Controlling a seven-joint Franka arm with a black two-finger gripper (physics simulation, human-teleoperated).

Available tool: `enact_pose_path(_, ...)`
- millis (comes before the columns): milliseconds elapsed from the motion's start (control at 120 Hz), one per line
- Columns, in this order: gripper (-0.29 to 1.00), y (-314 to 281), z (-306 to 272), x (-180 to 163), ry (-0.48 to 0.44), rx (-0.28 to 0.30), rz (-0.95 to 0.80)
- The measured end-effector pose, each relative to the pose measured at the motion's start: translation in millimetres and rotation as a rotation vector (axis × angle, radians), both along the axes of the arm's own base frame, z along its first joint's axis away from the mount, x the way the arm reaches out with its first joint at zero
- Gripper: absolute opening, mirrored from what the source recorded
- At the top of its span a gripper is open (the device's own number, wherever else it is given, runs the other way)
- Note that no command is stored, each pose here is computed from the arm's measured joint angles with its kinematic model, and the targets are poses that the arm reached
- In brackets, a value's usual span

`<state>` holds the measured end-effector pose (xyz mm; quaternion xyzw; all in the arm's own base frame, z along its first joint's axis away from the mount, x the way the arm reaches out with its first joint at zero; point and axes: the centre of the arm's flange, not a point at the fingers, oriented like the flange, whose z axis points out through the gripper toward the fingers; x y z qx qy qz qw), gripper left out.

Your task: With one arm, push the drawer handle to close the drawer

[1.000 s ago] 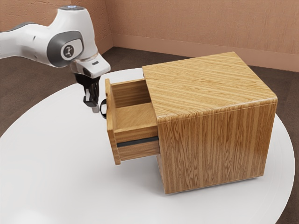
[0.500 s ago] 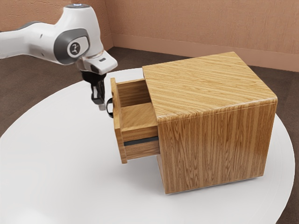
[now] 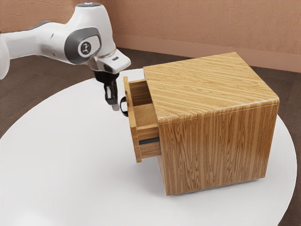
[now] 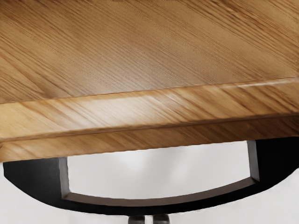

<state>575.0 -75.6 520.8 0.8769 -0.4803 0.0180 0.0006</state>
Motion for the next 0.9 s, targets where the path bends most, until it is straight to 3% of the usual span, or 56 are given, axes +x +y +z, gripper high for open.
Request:
enact_pose_path(333, -0.09, -72.9, -3.9, 21.3, -0.048, -0.046, -0.078)
enact_pose_path(400, -0.13, -67.6, -8.0, 28.4, -0.061, -0.052, -0.057)
enact_pose_path(483, -0.08, -59.1, -3.8, 29.7, -0.081, -0.055, -0.031)
enact_pose_path(667, -0.08, -62.5, 104.0, -42.5, -0.164, -0.005, -0.012)
enact_pose_path(792, -0.08, -26.1, 170.6, -105.5, -0.16, 0.056, 0.051)
enact_pose_path(900, -0.06, 15.4, 188.9, -132.8, -0.115, 0.107, 0.106)
